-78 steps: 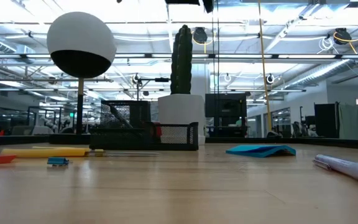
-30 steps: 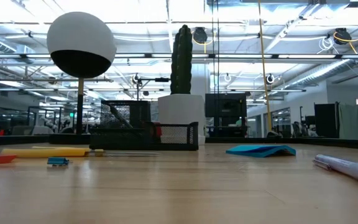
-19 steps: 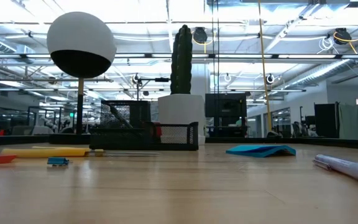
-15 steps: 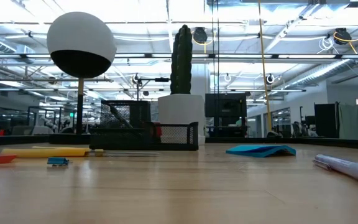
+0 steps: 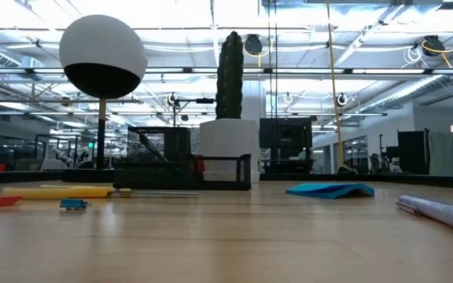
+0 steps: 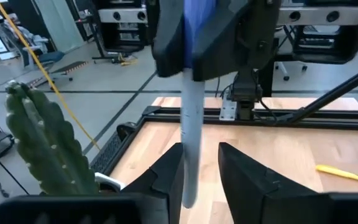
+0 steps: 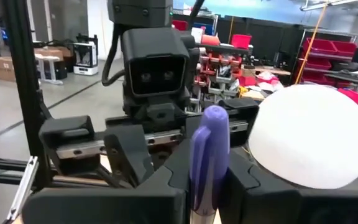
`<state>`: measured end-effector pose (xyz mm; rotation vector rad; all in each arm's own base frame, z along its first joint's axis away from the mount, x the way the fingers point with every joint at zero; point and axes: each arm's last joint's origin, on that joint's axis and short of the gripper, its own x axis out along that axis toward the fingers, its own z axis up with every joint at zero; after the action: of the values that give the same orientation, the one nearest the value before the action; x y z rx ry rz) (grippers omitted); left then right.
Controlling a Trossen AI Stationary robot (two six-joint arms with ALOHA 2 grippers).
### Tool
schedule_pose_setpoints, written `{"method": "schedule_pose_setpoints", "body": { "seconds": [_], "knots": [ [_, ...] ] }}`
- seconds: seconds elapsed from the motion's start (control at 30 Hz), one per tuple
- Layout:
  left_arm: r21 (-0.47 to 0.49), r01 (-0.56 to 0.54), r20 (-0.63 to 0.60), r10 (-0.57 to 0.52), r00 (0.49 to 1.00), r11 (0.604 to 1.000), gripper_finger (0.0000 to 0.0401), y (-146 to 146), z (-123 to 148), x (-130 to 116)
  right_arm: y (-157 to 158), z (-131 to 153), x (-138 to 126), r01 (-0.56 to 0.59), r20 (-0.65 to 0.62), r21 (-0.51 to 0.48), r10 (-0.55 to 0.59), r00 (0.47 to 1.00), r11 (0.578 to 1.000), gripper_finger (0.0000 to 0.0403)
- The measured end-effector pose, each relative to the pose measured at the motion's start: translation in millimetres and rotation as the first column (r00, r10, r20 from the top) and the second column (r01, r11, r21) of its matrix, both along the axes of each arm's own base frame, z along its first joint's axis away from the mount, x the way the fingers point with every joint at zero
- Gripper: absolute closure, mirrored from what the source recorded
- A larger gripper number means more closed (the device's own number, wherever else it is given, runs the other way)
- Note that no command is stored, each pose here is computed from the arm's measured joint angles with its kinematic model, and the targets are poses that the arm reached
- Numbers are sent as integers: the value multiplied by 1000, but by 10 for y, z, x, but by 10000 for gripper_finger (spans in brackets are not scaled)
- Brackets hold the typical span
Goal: Pick and place office supplies into organizer
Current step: Put the blue pen into the desk organizer
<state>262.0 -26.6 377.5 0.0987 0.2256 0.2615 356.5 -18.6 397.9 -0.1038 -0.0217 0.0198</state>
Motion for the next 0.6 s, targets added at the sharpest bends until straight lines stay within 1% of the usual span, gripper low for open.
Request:
{"method": "schedule_pose_setpoints", "body": {
  "seconds": [0.1, 0.23, 0.33, 0.47, 0.53, 0.6],
  "knots": [
    [-37, -5, -7, 5, 1000, 999, 289, -2, -16, -4, -21, -16, -1, 10, -16, -11, -10, 1000, 1000, 372],
    [-31, -18, -25, 17, 1000, 999, 287, 17, 7, -90, -94, -48, -6, 34, -49, -7, -34, 998, 999, 372],
    [-29, -58, -11, 58, 998, 998, 287, 62, 95, -258, -162, -77, -14, 53, -80, 6, -53, 995, 999, 372],
    [-45, -71, 38, 73, 997, 996, 287, 117, 251, -568, -242, -111, -25, 72, -114, 17, -69, 991, 997, 372],
    [-53, -69, 67, 73, 995, 996, 286, 138, 322, -727, -271, -151, -26, 77, -106, 21, -75, 992, 997, 372],
    [-57, -67, 94, 72, 993, 996, 286, 156, 351, -864, -300, -252, -22, 83, -87, 37, -80, 993, 996, 372]
  ]
}}
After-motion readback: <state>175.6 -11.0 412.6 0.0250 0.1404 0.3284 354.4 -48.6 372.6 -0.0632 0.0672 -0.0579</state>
